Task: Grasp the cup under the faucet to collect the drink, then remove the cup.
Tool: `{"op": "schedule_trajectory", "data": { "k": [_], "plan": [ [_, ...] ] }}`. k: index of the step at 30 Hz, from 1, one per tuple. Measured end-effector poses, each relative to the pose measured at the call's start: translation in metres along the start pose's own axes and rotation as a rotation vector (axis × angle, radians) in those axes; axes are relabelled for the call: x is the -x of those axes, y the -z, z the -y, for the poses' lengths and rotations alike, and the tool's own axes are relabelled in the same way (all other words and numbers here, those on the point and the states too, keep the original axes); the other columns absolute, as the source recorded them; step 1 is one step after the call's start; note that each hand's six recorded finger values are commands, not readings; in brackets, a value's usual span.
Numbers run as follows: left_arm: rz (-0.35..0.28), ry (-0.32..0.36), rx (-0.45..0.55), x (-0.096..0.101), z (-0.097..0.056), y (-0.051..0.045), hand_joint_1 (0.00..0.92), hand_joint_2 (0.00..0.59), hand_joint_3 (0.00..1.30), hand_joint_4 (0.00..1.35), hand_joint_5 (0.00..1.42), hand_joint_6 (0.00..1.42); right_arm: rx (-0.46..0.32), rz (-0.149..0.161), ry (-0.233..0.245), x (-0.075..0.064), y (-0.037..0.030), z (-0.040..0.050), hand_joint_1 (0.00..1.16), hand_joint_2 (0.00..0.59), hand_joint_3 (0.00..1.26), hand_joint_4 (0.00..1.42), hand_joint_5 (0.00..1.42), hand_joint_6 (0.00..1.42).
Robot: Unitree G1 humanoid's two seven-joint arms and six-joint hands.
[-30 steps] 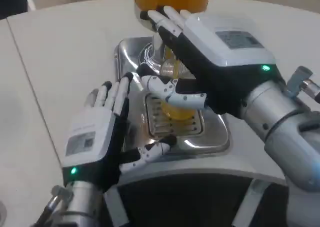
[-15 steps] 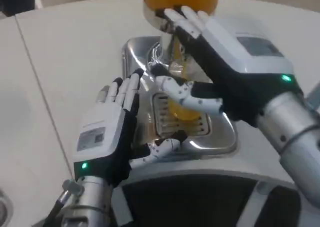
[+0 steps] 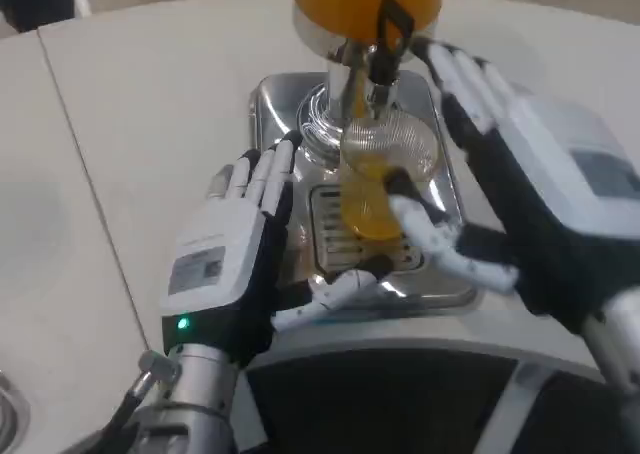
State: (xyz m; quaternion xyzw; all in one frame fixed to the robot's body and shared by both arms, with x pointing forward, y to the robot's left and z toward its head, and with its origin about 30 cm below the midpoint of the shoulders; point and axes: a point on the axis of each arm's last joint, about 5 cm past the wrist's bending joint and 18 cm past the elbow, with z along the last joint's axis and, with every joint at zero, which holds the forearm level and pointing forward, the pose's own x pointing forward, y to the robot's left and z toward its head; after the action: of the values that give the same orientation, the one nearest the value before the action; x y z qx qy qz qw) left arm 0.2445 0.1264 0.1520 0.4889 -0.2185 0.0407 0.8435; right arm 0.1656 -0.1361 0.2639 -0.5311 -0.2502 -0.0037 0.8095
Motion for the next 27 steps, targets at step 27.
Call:
{"op": "schedule_trajectory", "data": {
  "k": [27],
  "plan": [
    [0.023, 0.013, 0.202, -0.022, 0.013, -0.0077, 0.337, 0.076, 0.00, 0.00, 0.04, 0.08, 0.145, -0.033, -0.183, 0.072, 0.0244, 0.0138, 0.56, 0.449, 0.00, 0.00, 0.00, 0.08]
  ]
}}
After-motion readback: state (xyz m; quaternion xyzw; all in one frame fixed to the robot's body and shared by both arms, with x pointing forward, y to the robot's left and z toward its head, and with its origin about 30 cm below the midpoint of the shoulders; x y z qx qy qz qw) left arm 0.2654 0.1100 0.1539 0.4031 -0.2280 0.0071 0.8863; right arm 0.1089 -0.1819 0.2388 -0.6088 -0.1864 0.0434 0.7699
